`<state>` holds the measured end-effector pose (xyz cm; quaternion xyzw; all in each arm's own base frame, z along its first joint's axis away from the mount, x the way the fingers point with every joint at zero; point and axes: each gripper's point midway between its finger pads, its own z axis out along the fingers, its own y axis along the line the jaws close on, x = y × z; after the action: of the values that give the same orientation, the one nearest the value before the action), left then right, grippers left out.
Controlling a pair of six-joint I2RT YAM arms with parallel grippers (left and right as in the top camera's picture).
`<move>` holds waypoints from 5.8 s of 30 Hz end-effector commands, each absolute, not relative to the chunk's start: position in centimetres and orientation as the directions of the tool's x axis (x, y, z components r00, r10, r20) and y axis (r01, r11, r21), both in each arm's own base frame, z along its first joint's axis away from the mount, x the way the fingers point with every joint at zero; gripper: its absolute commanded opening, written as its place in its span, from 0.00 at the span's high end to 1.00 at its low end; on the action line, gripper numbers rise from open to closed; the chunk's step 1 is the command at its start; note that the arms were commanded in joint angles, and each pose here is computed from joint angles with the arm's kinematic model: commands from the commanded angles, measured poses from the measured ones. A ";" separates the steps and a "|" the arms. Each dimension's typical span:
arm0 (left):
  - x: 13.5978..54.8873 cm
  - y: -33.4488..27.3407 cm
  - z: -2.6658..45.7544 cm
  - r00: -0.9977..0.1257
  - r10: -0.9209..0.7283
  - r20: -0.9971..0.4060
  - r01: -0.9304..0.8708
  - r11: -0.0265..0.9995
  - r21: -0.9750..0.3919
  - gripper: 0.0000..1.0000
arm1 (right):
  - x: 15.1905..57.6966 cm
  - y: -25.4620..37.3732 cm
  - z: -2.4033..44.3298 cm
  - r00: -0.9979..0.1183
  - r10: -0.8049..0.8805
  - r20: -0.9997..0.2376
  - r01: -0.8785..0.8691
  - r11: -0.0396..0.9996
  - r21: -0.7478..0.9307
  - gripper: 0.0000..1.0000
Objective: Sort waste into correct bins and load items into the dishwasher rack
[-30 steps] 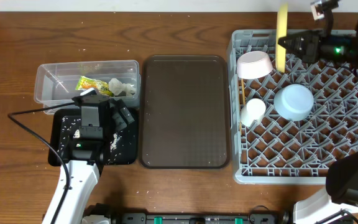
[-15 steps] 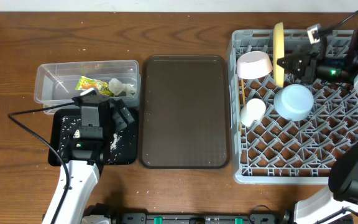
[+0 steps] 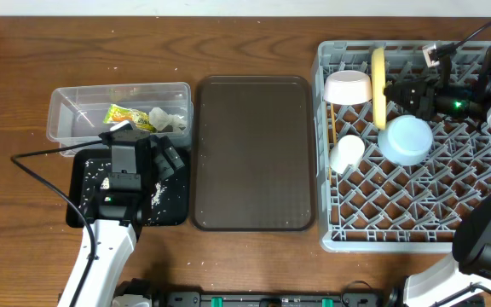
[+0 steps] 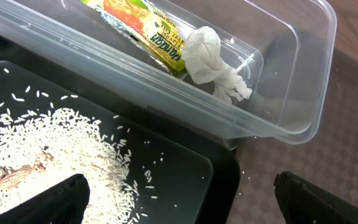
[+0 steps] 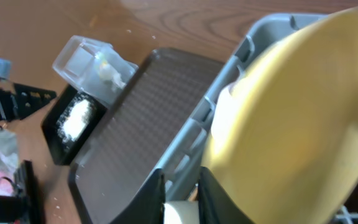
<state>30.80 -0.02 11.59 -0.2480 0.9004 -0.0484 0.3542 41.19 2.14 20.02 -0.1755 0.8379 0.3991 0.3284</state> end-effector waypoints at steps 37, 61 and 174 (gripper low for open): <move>31.2 0.4 12.2 -0.611 -0.478 -0.631 -0.420 0.872 -0.253 0.02 | 32.4 5.9 16.0 -0.998 0.052 -0.020 0.034 0.858 0.513 0.01; 31.1 0.4 12.2 -0.611 -0.478 -0.631 -0.420 0.872 -0.253 0.02 | 33.1 7.6 15.9 -0.998 0.000 -0.066 -0.032 0.869 0.494 0.01; 31.2 0.4 12.2 -0.611 -0.478 -0.631 -0.420 0.872 -0.253 0.02 | 14.9 5.8 39.8 -0.422 -0.046 -0.905 -0.328 0.939 0.105 0.01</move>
<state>30.79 -0.02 11.59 -0.2480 0.9004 -0.0484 0.3541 15.24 5.90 39.84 -0.1045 0.8377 0.1413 0.5171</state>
